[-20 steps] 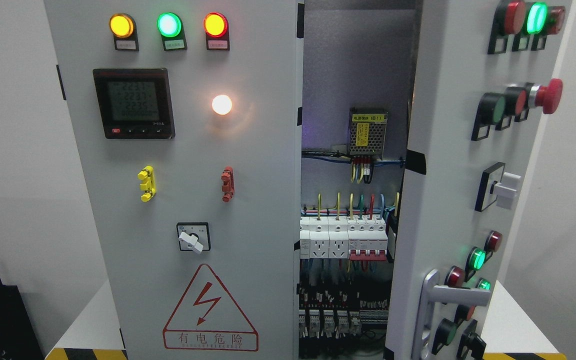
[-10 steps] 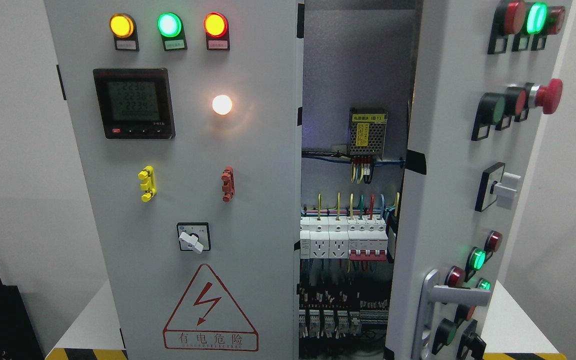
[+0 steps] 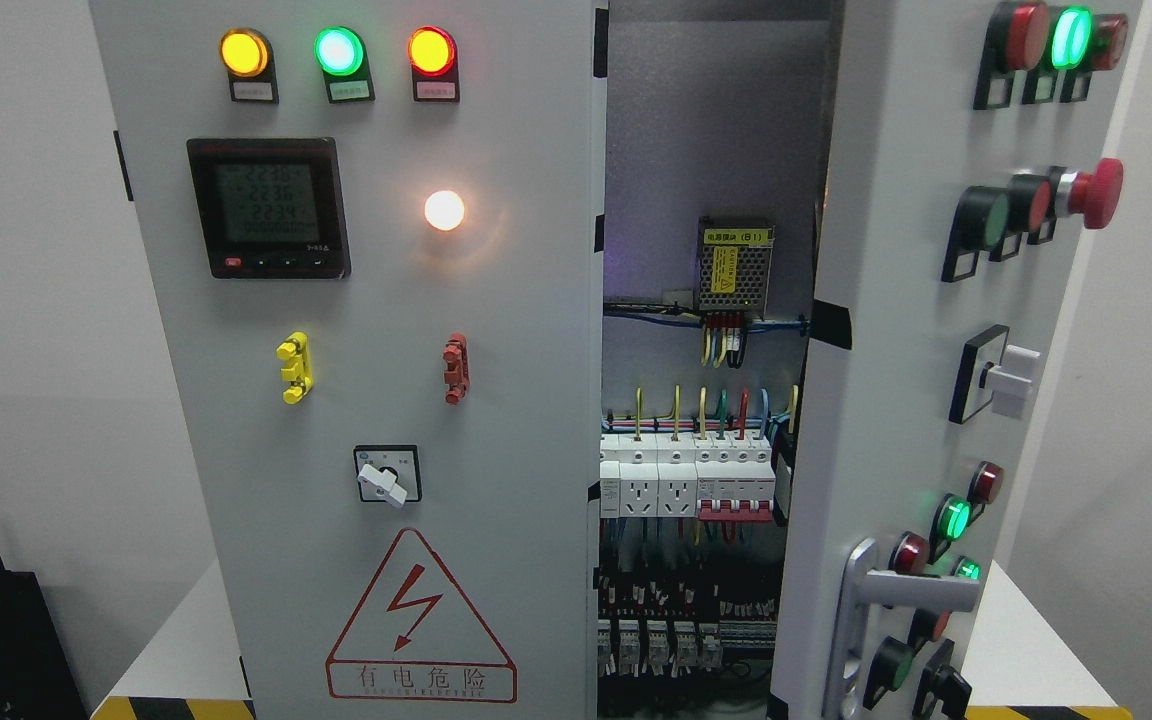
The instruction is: Release door handle
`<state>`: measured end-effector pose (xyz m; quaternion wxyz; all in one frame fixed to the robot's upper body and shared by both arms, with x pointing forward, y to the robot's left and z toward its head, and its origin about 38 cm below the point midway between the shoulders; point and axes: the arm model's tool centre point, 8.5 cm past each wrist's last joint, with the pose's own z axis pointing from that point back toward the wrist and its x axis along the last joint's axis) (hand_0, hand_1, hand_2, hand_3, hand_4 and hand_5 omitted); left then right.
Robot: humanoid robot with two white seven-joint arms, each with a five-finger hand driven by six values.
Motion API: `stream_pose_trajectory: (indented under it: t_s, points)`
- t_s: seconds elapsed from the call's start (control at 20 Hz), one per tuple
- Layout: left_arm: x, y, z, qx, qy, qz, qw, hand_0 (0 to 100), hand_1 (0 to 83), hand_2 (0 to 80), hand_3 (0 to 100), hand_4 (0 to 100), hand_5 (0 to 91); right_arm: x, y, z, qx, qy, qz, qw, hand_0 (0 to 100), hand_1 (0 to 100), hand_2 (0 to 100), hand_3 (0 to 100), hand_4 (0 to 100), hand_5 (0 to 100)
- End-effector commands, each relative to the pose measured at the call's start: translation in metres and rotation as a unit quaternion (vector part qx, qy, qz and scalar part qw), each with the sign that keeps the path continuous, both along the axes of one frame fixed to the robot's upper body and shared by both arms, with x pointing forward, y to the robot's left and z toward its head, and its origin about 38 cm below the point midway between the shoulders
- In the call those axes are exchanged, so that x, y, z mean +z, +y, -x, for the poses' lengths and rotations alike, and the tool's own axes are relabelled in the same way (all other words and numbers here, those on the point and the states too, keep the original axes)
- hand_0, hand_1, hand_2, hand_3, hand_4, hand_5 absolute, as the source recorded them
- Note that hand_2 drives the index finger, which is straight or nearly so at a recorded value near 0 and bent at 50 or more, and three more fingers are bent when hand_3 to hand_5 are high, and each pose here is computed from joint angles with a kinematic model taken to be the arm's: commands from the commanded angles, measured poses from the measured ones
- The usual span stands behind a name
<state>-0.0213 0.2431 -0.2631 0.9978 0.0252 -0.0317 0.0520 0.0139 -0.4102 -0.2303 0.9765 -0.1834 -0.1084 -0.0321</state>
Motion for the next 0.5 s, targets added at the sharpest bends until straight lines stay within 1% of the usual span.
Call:
stream_pose_trajectory:
  t_s: [0.0,0.1,0.2,0.35,0.45]
  points:
    - [-0.001,-0.001,-0.011,-0.001,-0.015,0.001,1.000,12,38.9,0.0,0,0,0.0,-0.017,0.059,0.081,0.067,0.143,-0.074,0.985,46,14,0,0,0,0]
    - [-0.001,-0.001,-0.011,0.000,-0.015,0.001,1.000,12,38.9,0.0,0,0,0.0,-0.018,0.064,0.083,0.068,0.160,-0.080,0.981,45,13,0,0,0,0]
    - [-0.001,-0.001,-0.011,-0.001,-0.015,0.001,1.000,12,38.9,0.0,0,0,0.0,-0.020,0.075,0.085,0.066,0.171,-0.106,0.977,44,13,0,0,0,0]
    - [-0.001,-0.001,-0.011,0.000,-0.015,0.001,1.000,12,38.9,0.0,0,0,0.0,-0.021,0.083,0.087,0.057,0.182,-0.142,0.971,44,11,0,0,0,0]
    - [-0.001,-0.001,-0.011,0.001,-0.015,0.001,1.000,12,38.9,0.0,0,0,0.0,-0.023,0.096,0.085,0.053,0.176,-0.168,0.968,43,10,0,0,0,0]
